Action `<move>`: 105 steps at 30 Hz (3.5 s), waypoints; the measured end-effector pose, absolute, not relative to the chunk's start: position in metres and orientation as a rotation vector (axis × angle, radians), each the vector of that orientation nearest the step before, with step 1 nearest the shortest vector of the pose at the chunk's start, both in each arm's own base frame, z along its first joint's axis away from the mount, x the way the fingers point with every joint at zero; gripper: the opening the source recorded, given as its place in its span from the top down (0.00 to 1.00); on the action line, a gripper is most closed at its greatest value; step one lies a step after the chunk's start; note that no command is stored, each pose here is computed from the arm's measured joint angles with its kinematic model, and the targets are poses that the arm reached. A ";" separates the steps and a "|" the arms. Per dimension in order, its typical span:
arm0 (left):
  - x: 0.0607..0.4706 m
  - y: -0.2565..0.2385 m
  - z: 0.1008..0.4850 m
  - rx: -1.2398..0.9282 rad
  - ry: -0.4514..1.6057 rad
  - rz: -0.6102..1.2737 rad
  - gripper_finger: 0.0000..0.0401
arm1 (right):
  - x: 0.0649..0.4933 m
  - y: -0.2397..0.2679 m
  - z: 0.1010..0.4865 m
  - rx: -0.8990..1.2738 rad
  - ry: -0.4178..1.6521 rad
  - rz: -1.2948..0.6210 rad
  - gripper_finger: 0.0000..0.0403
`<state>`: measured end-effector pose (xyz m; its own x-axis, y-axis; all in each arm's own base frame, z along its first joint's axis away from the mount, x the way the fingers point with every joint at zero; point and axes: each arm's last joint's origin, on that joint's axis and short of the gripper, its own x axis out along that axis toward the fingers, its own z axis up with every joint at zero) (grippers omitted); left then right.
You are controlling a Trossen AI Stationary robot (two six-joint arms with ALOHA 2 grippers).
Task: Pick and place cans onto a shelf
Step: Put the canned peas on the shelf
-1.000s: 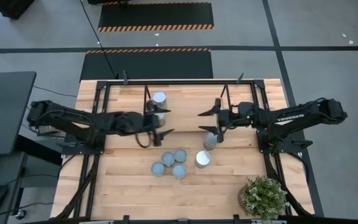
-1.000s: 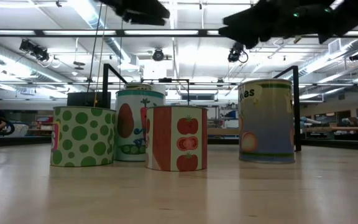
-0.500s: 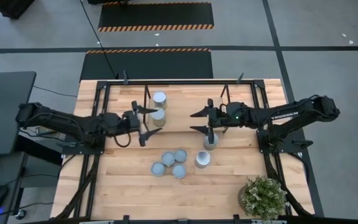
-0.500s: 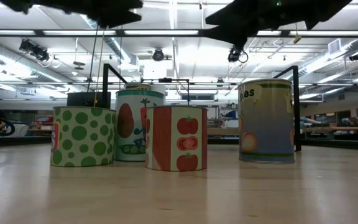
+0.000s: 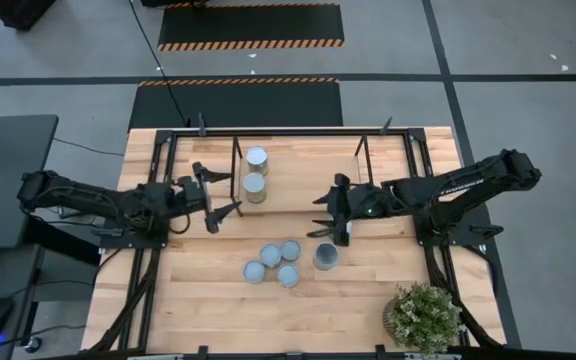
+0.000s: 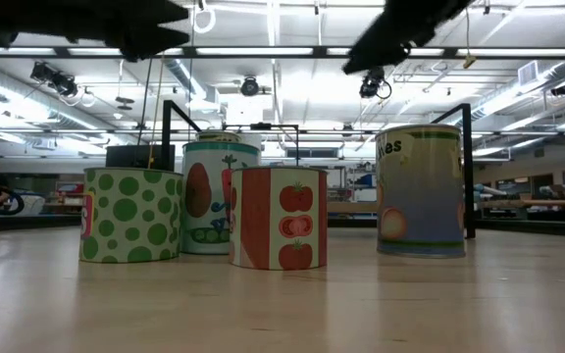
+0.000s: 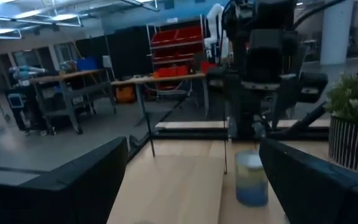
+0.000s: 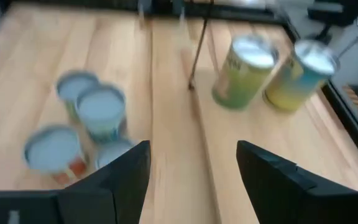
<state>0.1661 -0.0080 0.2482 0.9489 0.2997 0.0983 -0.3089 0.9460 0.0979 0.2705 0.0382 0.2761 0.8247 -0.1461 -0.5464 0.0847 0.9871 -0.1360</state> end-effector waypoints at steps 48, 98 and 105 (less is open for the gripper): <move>0.160 -0.007 0.240 -0.044 -0.104 0.304 0.08 | 0.280 0.038 0.229 -0.181 1.250 -0.073 0.06; 0.160 -0.008 0.239 -0.047 -0.097 0.302 0.08 | 0.258 0.065 0.217 -0.116 1.399 -0.030 0.09; 0.160 -0.008 0.239 -0.048 -0.095 0.302 0.08 | 0.248 0.062 0.216 -0.119 1.511 -0.048 0.09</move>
